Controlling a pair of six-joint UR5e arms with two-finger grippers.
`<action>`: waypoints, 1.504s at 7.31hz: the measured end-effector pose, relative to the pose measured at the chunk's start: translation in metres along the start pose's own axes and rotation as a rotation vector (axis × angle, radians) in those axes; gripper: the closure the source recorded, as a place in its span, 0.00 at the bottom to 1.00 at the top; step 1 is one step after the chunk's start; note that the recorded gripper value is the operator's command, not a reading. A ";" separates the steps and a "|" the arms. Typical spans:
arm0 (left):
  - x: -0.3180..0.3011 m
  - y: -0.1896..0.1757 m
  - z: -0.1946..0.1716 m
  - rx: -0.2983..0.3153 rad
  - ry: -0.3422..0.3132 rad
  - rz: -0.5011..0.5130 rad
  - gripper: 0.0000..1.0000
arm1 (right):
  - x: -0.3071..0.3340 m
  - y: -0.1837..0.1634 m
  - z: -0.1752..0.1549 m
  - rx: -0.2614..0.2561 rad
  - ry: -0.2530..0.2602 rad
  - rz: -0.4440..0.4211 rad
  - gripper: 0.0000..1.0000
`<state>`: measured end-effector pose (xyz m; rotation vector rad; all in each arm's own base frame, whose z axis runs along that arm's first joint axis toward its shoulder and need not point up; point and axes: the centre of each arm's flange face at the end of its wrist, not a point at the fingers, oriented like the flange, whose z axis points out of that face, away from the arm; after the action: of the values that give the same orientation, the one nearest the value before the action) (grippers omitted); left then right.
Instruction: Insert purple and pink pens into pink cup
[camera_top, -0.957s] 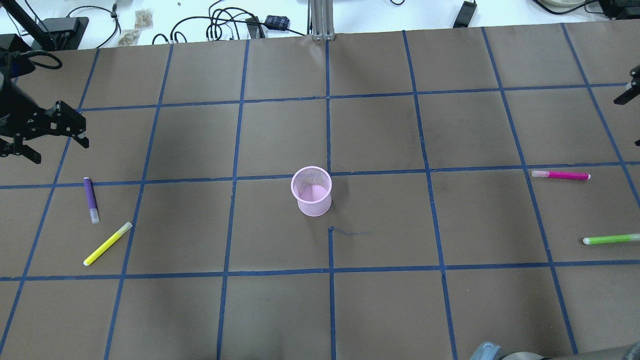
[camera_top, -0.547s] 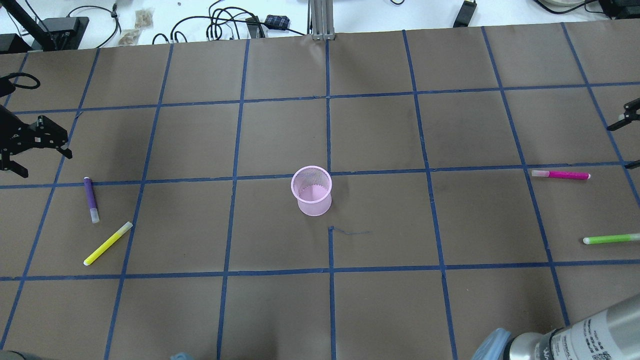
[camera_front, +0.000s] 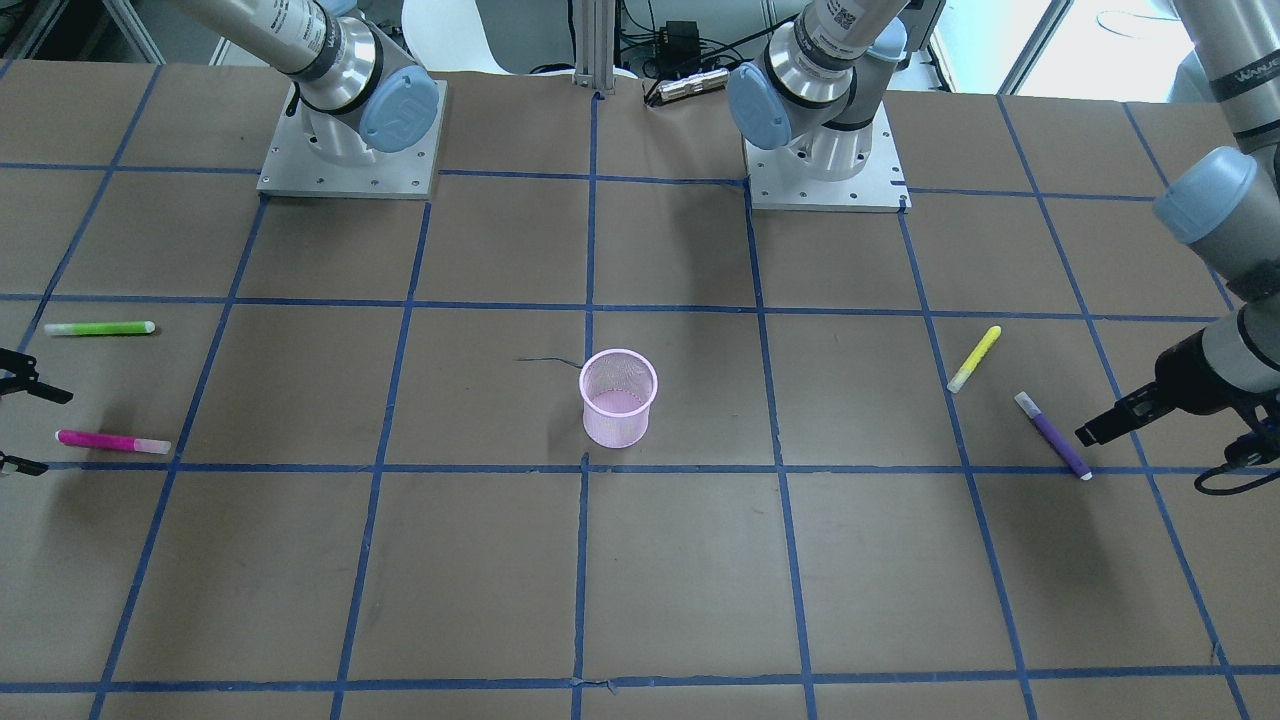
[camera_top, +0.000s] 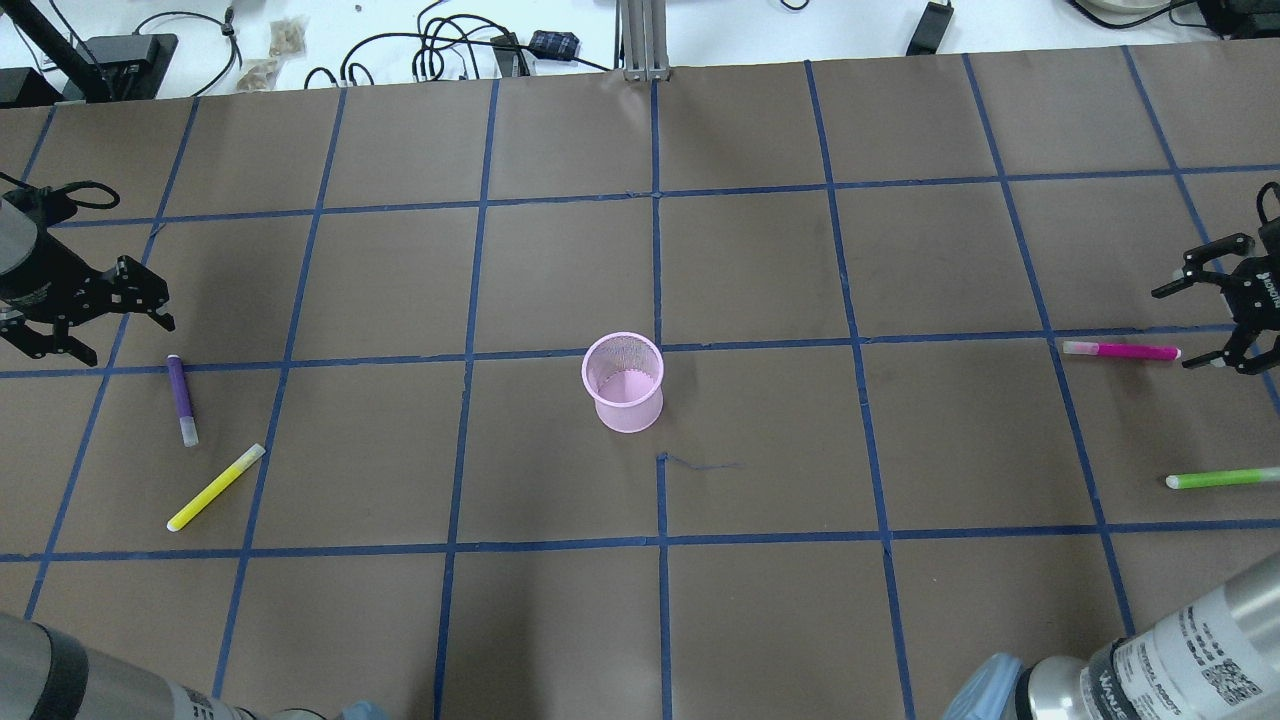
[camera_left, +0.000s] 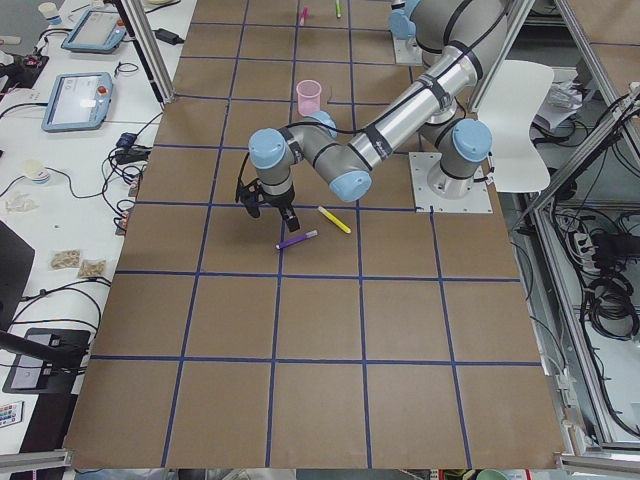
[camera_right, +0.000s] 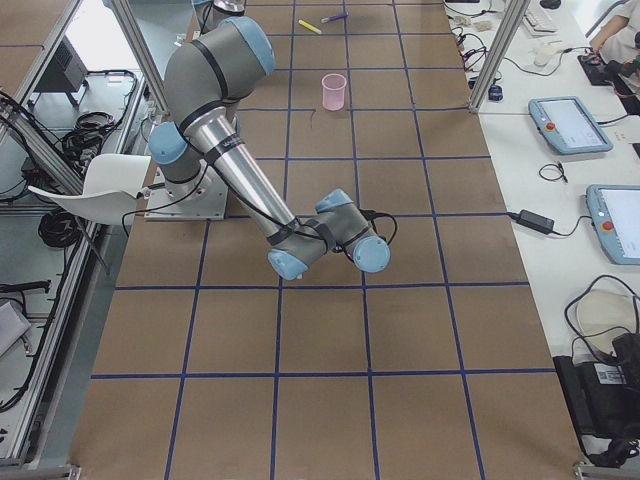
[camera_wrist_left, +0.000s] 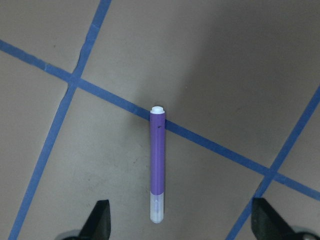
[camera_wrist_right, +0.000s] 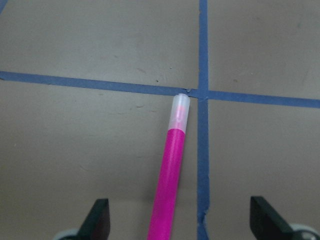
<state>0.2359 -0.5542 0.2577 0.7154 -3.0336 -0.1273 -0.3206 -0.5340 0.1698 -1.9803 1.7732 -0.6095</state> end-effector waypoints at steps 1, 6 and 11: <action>-0.001 -0.006 0.014 -0.003 0.001 0.000 0.00 | -0.005 0.000 0.011 0.018 -0.010 0.006 0.00; -0.004 -0.024 0.065 -0.028 0.004 0.007 0.04 | -0.007 0.004 0.022 0.001 -0.001 -0.009 0.42; -0.005 -0.030 0.085 -0.034 0.006 0.024 0.67 | -0.002 0.010 0.019 -0.042 0.024 -0.043 0.90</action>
<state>0.2501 -0.5724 0.1709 0.6760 -3.0255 -0.1757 -0.3178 -0.5324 0.1480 -2.0521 1.7757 -0.6177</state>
